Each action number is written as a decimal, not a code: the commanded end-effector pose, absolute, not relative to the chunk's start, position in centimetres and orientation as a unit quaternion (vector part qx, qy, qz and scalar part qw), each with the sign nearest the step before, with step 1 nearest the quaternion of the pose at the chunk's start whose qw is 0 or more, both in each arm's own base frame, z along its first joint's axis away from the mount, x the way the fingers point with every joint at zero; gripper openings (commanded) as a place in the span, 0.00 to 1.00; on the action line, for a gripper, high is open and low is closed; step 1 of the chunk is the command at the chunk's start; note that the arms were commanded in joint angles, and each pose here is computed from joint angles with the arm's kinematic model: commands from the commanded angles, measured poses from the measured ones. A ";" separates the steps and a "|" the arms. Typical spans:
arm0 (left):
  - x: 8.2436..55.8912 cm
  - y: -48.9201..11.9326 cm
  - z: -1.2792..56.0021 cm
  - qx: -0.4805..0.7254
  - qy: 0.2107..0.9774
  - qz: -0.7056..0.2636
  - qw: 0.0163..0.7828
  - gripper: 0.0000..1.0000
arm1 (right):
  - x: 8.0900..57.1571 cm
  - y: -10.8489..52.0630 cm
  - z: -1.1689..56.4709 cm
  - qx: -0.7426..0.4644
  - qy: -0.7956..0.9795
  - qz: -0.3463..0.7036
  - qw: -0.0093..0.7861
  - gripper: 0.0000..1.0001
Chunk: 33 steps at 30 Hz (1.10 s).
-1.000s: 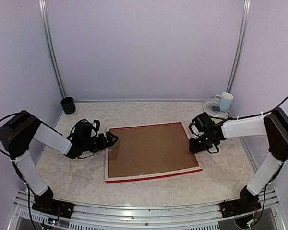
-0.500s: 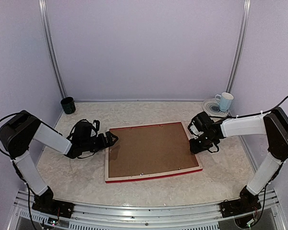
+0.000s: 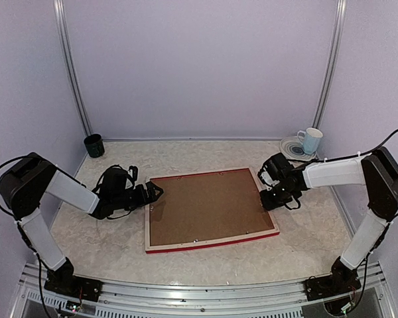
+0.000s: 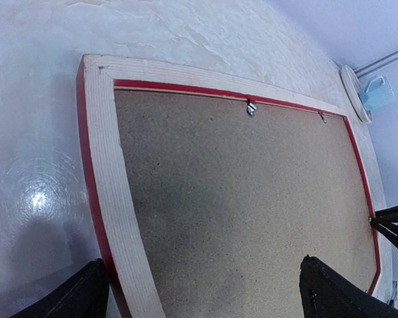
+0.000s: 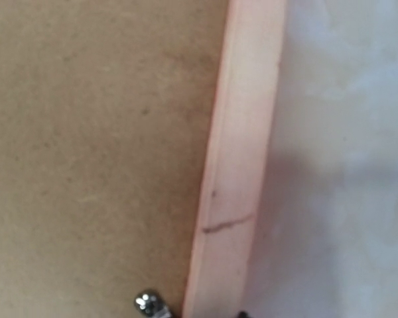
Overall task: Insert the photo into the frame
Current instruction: Press the fastener onto the backboard.
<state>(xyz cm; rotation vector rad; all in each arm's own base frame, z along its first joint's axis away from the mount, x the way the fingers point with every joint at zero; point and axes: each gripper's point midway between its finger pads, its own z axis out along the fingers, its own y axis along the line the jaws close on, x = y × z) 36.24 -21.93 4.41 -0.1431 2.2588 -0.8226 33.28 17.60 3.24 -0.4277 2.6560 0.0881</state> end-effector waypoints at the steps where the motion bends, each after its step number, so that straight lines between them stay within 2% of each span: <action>1: 33.0 -20.5 -0.9 -0.074 0.917 -0.283 0.271 0.99 | 33.0 17.5 2.4 -0.161 0.964 0.033 0.210 0.14; 7: 33.1 -20.5 -0.8 -0.074 0.916 -0.284 0.272 0.99 | 32.6 17.5 2.2 -0.158 0.965 0.037 0.205 0.13; 14: 33.2 -20.5 -0.3 -0.069 0.915 -0.282 0.281 0.99 | 32.7 17.9 3.5 -0.145 0.965 0.053 0.214 0.23; 25: 33.5 -19.2 1.8 -0.072 0.912 -0.256 0.314 0.99 | 32.7 18.4 5.8 -0.126 0.958 0.092 0.239 0.64; 28: 33.3 -18.9 2.2 -0.074 0.915 -0.240 0.315 0.99 | 32.5 18.6 5.9 -0.121 0.956 0.117 0.240 0.70; 33: 33.0 -19.0 2.9 -0.066 0.923 -0.203 0.321 0.99 | 32.2 18.4 5.3 -0.116 0.956 0.130 0.237 0.72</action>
